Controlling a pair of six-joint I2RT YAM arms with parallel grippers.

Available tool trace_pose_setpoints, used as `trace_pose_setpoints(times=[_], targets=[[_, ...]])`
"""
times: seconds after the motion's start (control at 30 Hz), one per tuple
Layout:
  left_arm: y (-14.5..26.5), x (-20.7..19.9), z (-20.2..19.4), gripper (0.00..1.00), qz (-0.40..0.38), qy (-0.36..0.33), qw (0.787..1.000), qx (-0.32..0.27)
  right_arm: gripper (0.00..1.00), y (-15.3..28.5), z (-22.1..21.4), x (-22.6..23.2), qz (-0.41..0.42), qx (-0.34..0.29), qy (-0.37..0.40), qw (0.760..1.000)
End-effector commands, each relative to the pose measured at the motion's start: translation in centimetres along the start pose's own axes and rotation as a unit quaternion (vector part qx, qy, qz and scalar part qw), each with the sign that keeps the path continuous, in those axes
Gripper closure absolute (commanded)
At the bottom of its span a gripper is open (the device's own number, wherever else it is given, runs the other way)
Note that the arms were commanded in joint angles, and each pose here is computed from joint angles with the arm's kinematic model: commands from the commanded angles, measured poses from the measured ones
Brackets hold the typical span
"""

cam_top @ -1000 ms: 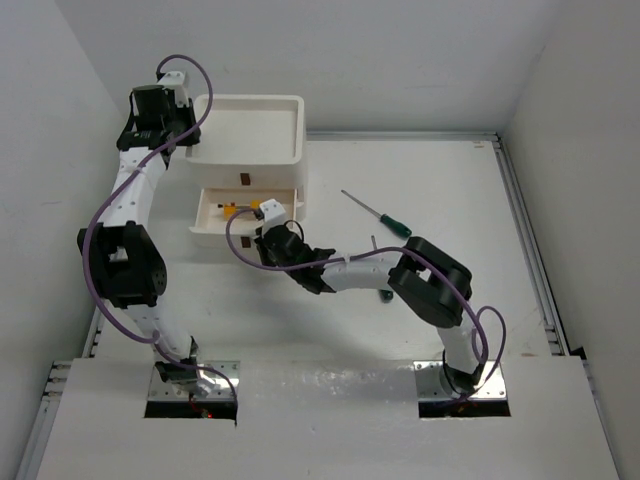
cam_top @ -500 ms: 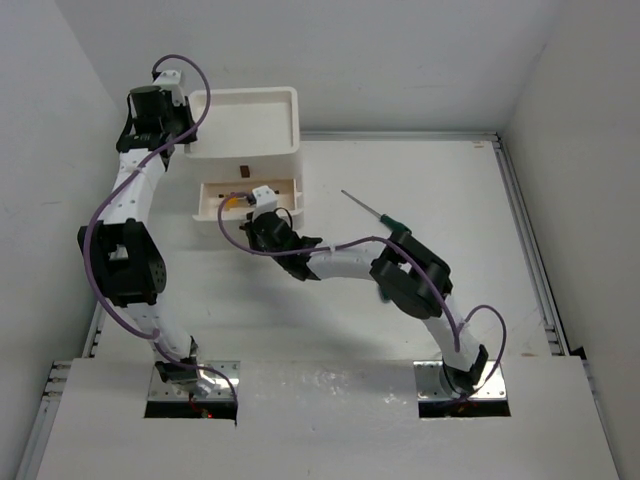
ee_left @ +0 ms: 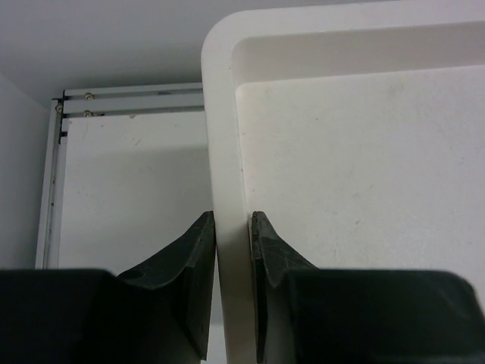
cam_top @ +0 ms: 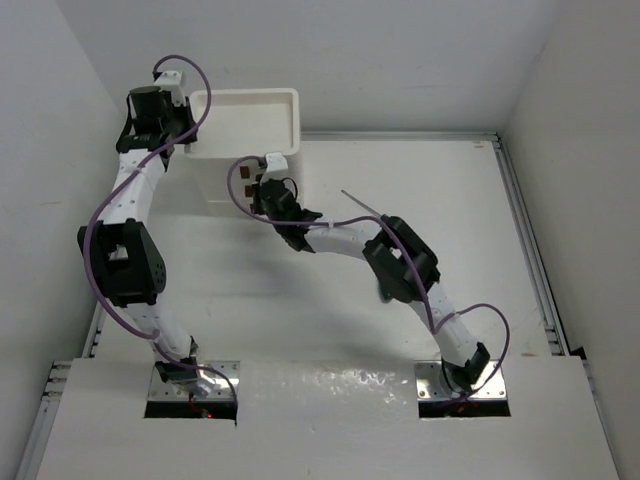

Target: Sort the tools into containers

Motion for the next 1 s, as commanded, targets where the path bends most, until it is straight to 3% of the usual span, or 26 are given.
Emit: trace_pose_setpoints(times=[0.0, 0.13, 0.3, 0.33, 0.37, 0.47, 0.8, 0.97], targets=[[-0.5, 1.1, -6.7, 1.0, -0.013, 0.012, 0.988, 0.153, 1.0, -2.6, 1.2, -0.6, -0.019, -0.03, -0.02, 0.999], [-0.4, 1.1, -6.8, 1.0, -0.01, 0.012, 0.988, 0.156, 1.0, -3.0, 0.7, -0.3, -0.014, -0.018, -0.026, 0.999], [-0.2, 1.1, -6.4, 1.0, 0.013, 0.045, 0.988, 0.149, 0.99, 0.6, -0.2, -0.4, -0.021, -0.014, -0.056, 0.998], [-0.3, 1.1, -6.7, 1.0, 0.015, 0.052, 0.987, 0.154, 0.94, 0.9, -0.6, -0.3, -0.029, -0.01, -0.055, 0.998], [-0.3, 1.0, -6.6, 1.0, 0.015, 0.058, 0.986, 0.153, 0.83, 1.1, -1.2, 0.0, -0.035, 0.0, -0.051, 0.998], [-0.4, 0.6, -6.6, 1.0, 0.009, 0.082, 0.984, 0.157, 0.7, -0.2, -2.2, 0.9, -0.038, 0.034, -0.059, 0.997], [-0.8, 0.5, -6.9, 1.0, 0.001, 0.085, 0.984, 0.158, 0.49, -2.7, -4.5, 2.7, -0.026, 0.045, -0.05, 0.997], [-0.9, 0.4, -7.1, 1.0, -0.005, 0.086, 0.983, 0.161, 0.51, -3.6, -4.9, 2.2, -0.073, 0.045, -0.047, 0.995]])
Point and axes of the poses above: each gripper's point midway between its finger pads, its own y axis back along the fingers, its own x axis along the line the jaws close on, z = x × y, the point moved 8 cm from there along y, back along the fingers, and after that the axes turned 15 degrees about y, right-handed, at the moved point
